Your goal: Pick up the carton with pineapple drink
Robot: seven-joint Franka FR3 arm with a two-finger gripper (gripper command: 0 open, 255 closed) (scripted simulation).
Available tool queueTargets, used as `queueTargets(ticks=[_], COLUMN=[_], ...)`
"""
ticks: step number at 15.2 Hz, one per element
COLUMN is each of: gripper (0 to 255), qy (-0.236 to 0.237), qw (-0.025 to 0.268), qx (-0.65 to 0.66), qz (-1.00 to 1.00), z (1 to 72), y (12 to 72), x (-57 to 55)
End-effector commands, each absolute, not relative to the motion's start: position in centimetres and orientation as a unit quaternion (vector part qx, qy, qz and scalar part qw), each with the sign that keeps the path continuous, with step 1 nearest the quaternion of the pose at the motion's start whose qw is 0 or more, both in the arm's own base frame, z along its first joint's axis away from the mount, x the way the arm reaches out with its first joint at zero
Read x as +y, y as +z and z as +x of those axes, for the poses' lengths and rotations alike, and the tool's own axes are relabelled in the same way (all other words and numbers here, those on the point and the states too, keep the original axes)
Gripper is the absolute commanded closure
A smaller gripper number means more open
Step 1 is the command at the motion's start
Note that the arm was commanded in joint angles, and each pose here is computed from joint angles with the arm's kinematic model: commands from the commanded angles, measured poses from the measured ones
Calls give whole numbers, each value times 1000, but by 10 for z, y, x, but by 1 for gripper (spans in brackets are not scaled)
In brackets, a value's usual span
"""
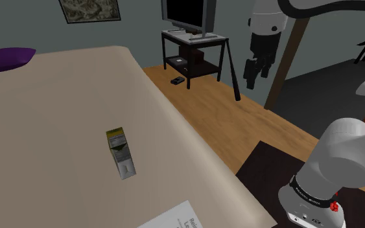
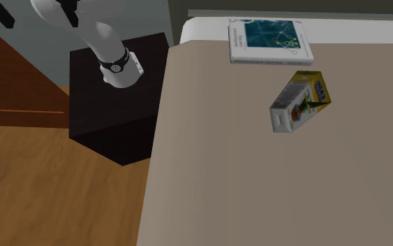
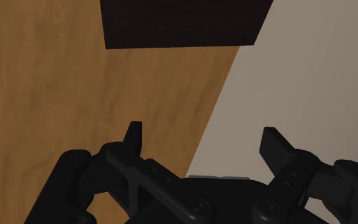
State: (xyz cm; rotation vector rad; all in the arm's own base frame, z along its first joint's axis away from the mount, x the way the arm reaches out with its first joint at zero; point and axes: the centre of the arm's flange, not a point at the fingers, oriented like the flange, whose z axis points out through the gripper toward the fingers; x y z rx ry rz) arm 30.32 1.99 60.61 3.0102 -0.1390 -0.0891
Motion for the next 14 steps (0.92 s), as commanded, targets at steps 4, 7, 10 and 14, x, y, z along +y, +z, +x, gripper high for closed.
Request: queueTargets(ticks=[4, 7, 10, 14], gripper=[0, 0, 0, 0], qy=[-30, -30, -30, -31], qw=[58, 52, 47, 39], qx=[-54, -62, -69, -80], qz=[996, 996, 996, 996], z=[318, 333, 348, 370], y=[598, 591, 583, 574], x=[54, 88, 122, 167])
